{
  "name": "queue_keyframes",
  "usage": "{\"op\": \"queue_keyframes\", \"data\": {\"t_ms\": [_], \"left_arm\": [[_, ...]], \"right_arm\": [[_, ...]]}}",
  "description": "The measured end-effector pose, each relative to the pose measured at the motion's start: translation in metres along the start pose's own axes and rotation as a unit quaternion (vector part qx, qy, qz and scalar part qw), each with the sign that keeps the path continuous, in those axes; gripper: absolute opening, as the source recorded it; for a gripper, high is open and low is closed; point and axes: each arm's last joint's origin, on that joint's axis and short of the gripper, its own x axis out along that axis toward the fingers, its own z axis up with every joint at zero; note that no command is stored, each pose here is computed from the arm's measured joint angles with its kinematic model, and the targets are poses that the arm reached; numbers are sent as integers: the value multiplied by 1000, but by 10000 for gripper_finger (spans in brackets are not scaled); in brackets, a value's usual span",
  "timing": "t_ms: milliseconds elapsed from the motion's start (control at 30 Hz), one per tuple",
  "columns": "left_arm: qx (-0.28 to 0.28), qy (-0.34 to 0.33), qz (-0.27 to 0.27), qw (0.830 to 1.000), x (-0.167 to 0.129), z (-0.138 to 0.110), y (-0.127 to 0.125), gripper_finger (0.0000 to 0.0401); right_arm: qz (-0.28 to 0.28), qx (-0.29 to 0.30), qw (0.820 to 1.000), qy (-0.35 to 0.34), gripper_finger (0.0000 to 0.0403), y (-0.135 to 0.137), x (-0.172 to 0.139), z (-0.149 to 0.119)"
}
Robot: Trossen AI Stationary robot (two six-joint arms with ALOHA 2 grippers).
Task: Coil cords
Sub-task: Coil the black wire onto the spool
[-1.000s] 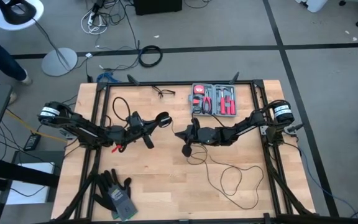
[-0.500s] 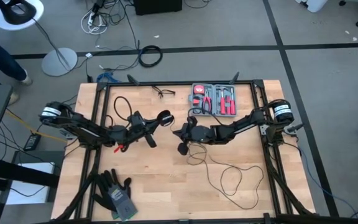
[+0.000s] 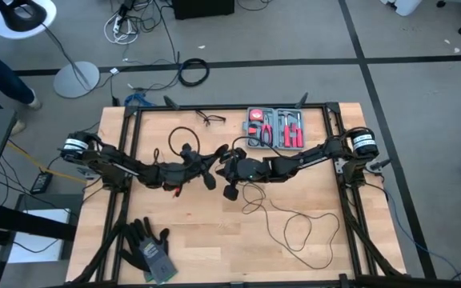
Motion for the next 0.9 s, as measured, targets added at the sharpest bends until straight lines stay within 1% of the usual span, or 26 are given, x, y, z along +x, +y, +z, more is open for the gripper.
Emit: {"op": "queue_keyframes", "data": {"t_ms": [67,133,233,333,433,533,600,767,900], "left_arm": [[-2,-2,0,1000,-1,1,0,0],[-4,-4,-3,1000,-1,2,0,0],[12,5,-7,1000,-1,0,0,0],[10,14,-7,1000,-1,-2,1,0],[5,10,-8,1000,-1,-1,0,0],[5,10,-9,1000,-1,-1,0,0],[2,6,-10,1000,-3,3,1,0],[11,-8,-18,1000,-9,17,1,0],[10,-10,-25,1000,-13,24,2,0]], "right_arm": [[-14,0,1000,21,0,-1,0,-5],[-23,1,999,23,0,-2,0,-7],[-15,-14,1000,0,0,1,-1,-4],[-10,-16,1000,-17,0,4,-1,1],[-18,-10,1000,3,0,0,0,-3],[-41,-9,999,21,0,-3,0,-7],[-61,-10,998,29,0,-3,-1,-12],[-84,3,996,41,0,-1,-5,-33],[-75,36,997,5,0,-2,-8,-47]]}}
